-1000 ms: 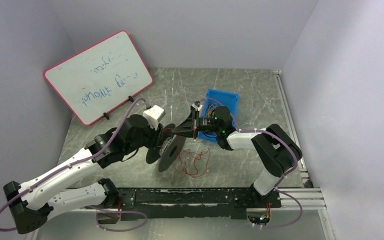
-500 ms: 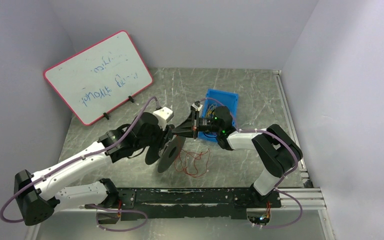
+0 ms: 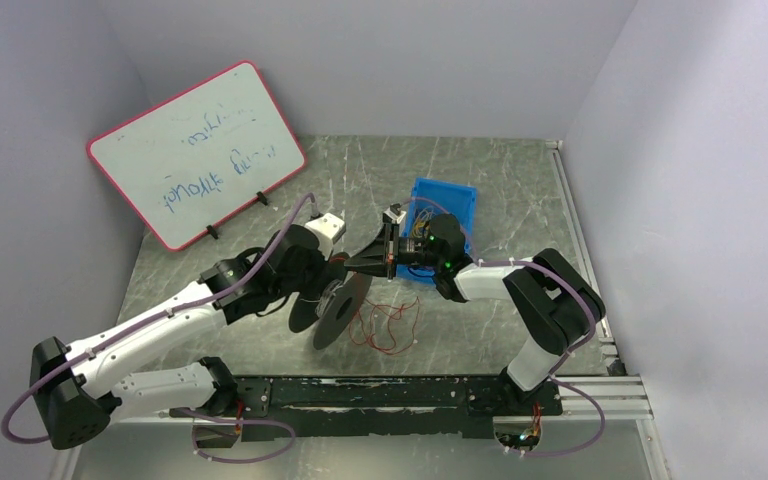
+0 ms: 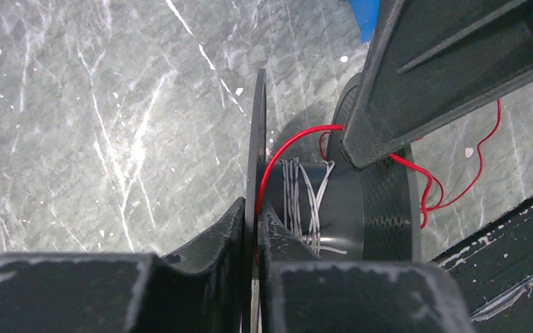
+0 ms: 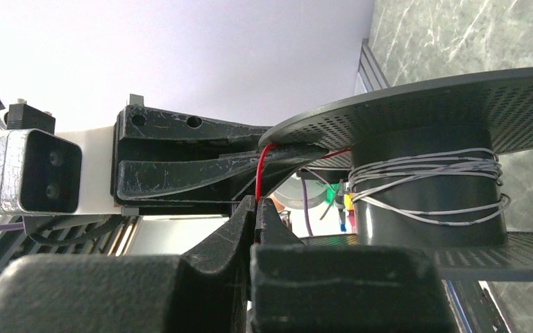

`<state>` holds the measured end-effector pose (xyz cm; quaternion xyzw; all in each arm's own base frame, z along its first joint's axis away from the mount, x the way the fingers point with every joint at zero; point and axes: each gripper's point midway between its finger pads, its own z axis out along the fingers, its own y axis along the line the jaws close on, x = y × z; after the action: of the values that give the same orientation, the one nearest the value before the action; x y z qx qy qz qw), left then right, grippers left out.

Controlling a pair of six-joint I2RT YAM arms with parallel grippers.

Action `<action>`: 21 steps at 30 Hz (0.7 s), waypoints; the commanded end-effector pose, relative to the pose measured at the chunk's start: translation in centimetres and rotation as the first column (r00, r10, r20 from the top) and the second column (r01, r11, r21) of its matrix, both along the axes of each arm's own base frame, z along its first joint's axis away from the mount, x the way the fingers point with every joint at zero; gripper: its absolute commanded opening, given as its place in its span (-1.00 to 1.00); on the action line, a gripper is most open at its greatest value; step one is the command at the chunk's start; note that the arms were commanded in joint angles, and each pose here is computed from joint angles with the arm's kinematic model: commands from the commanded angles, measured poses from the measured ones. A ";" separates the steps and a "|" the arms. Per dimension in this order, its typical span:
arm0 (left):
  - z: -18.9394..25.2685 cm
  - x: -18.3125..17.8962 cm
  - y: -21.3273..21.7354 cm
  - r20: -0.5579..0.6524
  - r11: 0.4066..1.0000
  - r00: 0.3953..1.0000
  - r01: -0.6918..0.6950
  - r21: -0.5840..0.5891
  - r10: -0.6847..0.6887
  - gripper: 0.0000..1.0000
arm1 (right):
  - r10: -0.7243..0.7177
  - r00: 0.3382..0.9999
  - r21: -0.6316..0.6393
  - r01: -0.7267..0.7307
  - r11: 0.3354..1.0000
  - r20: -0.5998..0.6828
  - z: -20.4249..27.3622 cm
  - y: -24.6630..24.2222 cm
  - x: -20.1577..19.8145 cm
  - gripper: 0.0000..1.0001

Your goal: Wrap the cables

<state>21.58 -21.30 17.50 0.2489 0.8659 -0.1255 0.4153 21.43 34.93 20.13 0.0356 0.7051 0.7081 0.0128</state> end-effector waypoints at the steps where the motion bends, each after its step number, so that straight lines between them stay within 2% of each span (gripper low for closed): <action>1: -0.2 0.2 0.2 -0.010 1.000 1.000 -0.010 0.022 0.010 -0.82 | -0.023 1.000 -0.003 0.023 1.000 0.022 -0.2 -0.2 0.2 -1.00; 14: 1.5 0.3 0.5 0.044 0.999 0.999 -0.021 -0.031 0.023 -0.86 | -0.026 0.998 -0.058 0.028 0.998 0.050 -1.3 -0.7 0.4 -0.99; 21: 2.2 0.6 1.0 0.068 0.998 0.996 -0.056 -0.043 0.059 -0.86 | -0.058 0.986 -0.123 0.077 0.989 0.154 -1.0 -2.4 1.7 -0.56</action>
<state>21.19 -20.40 17.68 0.2472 0.8670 -0.1176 0.4163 22.52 33.64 19.12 0.0293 0.7289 0.6817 0.0560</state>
